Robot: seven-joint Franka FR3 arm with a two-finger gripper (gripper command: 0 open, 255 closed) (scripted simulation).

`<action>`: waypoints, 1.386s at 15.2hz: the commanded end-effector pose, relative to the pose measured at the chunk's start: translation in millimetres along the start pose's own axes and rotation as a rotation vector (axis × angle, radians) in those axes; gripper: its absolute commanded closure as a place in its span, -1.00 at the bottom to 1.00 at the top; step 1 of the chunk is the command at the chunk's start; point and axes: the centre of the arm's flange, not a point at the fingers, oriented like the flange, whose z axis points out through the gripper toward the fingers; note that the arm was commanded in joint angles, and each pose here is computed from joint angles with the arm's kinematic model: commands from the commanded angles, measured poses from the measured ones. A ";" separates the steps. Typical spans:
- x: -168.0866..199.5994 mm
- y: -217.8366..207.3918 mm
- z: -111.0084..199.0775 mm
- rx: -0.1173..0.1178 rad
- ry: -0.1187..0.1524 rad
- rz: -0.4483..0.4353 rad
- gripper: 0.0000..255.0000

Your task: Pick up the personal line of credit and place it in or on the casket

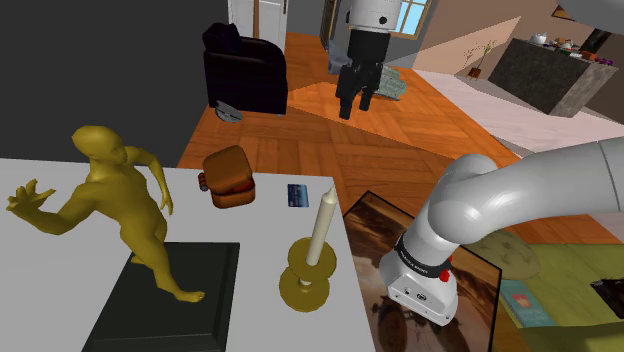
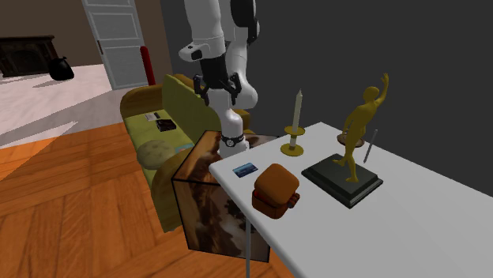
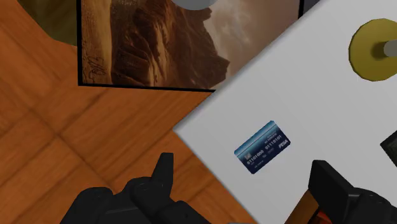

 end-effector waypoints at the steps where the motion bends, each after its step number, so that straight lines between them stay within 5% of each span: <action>1: 0.0 0.0 0.0 0.000 0.000 0.000 -1.00; 17: 111.6 -30.9 196.6 0.210 -0.396 0.763 -1.00; 21: 109.2 -36.5 216.1 0.215 -0.406 0.781 -1.00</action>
